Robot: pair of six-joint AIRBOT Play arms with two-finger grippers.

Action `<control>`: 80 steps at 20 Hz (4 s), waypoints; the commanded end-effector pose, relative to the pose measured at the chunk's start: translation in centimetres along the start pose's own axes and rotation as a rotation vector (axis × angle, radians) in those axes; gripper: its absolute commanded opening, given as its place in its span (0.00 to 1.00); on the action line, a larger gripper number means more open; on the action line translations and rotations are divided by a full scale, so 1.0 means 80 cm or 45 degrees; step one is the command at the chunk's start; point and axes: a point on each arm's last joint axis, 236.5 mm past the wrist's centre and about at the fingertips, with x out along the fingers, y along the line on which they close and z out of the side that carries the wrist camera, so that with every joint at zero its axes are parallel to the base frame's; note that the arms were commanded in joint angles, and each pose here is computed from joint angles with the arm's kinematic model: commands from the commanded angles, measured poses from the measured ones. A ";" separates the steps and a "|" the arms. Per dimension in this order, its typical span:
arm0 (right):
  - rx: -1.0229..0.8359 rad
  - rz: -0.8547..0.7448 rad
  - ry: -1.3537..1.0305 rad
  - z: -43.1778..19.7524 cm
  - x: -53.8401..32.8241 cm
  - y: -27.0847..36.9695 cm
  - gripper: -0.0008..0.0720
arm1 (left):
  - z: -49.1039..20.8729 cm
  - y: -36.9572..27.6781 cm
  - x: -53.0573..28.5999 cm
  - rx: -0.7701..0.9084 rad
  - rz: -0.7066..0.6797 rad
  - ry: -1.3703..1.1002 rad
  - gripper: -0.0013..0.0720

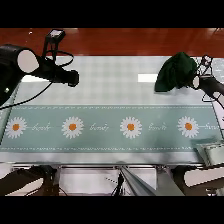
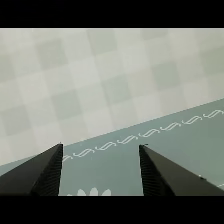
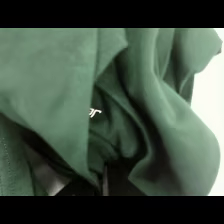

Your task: Fold the shirts.

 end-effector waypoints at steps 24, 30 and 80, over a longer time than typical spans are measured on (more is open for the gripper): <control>-0.411 1.065 -0.657 0.042 -0.644 0.217 0.04 | 0.052 -0.020 -0.411 0.048 -0.036 -0.639 0.81; -0.930 1.234 0.140 -0.241 -0.532 0.391 0.04 | 0.033 -0.009 -0.371 0.035 0.009 -0.483 0.81; -0.093 0.701 1.010 -0.316 -0.317 -0.015 0.83 | -0.294 -0.039 0.092 -0.531 -0.599 0.511 0.05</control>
